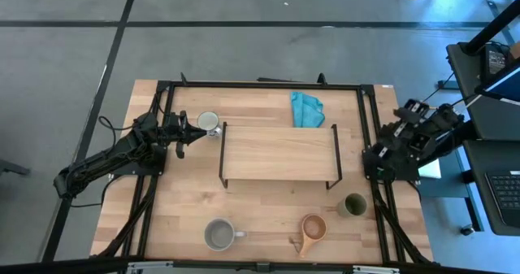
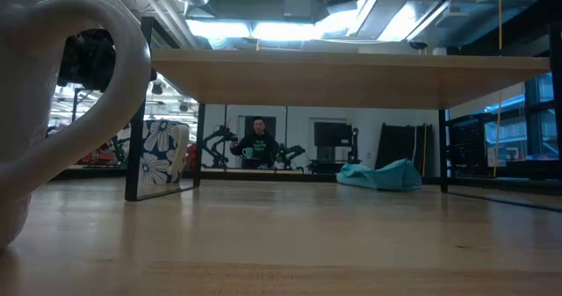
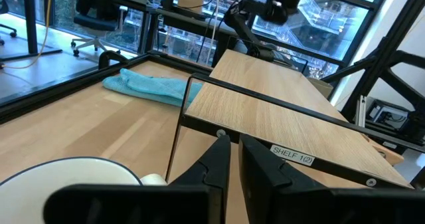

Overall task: Stack small to large cups/mugs on shelf
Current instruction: Put the gray cup on the shelf

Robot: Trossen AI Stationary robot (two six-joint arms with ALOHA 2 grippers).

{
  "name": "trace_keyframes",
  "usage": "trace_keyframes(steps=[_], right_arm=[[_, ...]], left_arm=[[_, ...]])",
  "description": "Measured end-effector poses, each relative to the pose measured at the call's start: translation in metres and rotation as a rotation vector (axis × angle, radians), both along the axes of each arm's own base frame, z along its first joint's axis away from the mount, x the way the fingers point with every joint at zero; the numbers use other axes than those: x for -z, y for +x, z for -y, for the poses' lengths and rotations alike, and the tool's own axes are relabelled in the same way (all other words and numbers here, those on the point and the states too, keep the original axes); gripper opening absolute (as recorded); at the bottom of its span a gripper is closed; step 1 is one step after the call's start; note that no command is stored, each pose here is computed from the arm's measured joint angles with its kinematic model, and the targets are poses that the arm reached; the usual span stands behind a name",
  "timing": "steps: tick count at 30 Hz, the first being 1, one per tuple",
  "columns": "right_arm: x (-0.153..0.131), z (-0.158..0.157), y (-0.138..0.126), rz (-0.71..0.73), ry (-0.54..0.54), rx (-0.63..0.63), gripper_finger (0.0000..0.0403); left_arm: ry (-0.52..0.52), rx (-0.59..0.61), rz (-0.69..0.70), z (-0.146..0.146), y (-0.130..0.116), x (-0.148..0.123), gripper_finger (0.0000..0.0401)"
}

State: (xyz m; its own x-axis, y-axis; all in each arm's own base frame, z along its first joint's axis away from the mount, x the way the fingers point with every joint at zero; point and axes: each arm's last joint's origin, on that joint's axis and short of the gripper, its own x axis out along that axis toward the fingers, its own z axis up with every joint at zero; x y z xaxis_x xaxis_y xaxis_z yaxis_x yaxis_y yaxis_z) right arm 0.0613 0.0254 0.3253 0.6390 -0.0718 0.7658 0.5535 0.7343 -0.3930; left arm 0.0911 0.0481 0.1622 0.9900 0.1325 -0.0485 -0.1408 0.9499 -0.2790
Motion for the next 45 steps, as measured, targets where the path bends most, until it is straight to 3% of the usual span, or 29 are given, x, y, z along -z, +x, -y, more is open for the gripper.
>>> trace_keyframes(steps=[5,12,19,25,28,31,37,40,42,45], right_arm=[[-0.03,0.003,0.0,-0.202,0.006,0.024,0.0213],[-0.058,0.008,-0.005,-0.304,0.028,0.024,0.0213],[-0.081,0.015,-0.006,-0.353,0.248,0.138,0.0213],[-0.102,0.015,-0.002,-0.375,0.353,0.212,0.0213],[-0.114,0.016,-0.002,-0.366,0.468,0.225,0.0213],[-0.127,0.019,-0.006,-0.321,0.523,0.177,0.0213],[-0.154,0.024,-0.019,-0.17,0.545,-0.068,0.0213],[-0.163,0.028,-0.027,-0.1,0.615,-0.18,0.0213],[-0.164,0.03,-0.029,-0.08,0.707,-0.23,0.0213],[-0.16,0.027,-0.022,-0.14,0.806,-0.201,0.0213]], left_arm=[[0.0,0.0,0.0,0.0,0.0,0.0,0.0028],[0.0,0.0,0.0,0.0,0.0,0.0,0.0028],[0.0,0.0,0.0,0.0,0.0,0.0,0.0027],[0.0,0.0,0.0,0.0,0.0,0.0,0.0027],[0.001,-0.003,0.001,0.0,0.0,0.0,0.0027],[0.0,-0.007,0.0,0.0,0.0,0.0,0.0027],[-0.011,-0.008,0.005,0.0,0.0,0.0,0.0027],[-0.127,-0.013,0.024,0.0,0.0,-0.001,0.0027],[-0.273,-0.019,0.047,0.0,0.0,-0.001,0.0027],[-0.527,-0.027,0.108,0.0,0.0,-0.004,0.0027]])
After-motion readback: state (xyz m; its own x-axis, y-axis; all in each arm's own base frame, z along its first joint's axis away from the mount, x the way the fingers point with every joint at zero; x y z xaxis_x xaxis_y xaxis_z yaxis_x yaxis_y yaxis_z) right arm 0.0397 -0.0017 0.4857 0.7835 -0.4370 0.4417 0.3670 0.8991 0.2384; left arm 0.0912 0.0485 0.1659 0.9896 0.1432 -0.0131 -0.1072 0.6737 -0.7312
